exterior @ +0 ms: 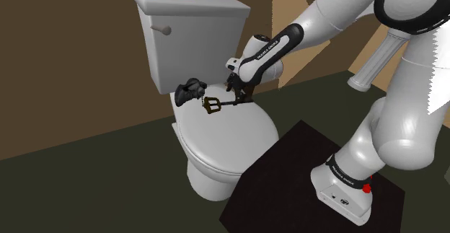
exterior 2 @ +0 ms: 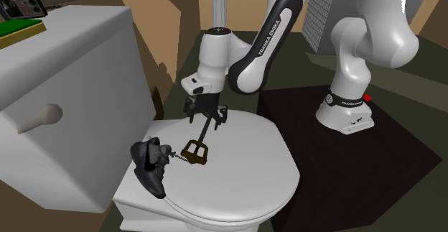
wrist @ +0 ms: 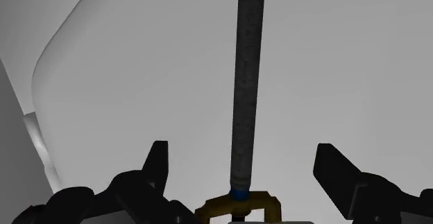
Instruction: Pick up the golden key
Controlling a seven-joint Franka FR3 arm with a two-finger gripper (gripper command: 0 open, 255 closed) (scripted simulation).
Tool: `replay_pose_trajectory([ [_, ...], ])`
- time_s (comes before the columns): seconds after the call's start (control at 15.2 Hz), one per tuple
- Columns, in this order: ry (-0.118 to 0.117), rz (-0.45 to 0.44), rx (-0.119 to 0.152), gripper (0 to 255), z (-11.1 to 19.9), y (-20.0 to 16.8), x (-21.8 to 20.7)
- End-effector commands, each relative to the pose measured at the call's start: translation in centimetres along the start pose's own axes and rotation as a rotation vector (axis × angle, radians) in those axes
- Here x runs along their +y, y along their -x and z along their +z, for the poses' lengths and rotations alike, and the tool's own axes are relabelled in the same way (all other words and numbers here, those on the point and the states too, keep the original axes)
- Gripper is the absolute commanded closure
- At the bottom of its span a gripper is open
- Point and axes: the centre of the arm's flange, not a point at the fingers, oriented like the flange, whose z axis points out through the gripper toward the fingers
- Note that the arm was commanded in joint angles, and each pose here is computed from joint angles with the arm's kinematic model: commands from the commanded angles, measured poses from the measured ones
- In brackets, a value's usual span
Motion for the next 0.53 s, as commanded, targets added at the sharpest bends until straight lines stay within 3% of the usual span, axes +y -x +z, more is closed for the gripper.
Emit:
replay_pose_trajectory([
  [0.0,0.000,-0.009,0.000,0,1.1,0.0,-0.2],
  [0.4,0.000,-0.009,0.000,0,3.4,0.2,-0.6],
  [0.46,0.000,-0.009,0.000,255,3.4,0.1,-0.6],
])
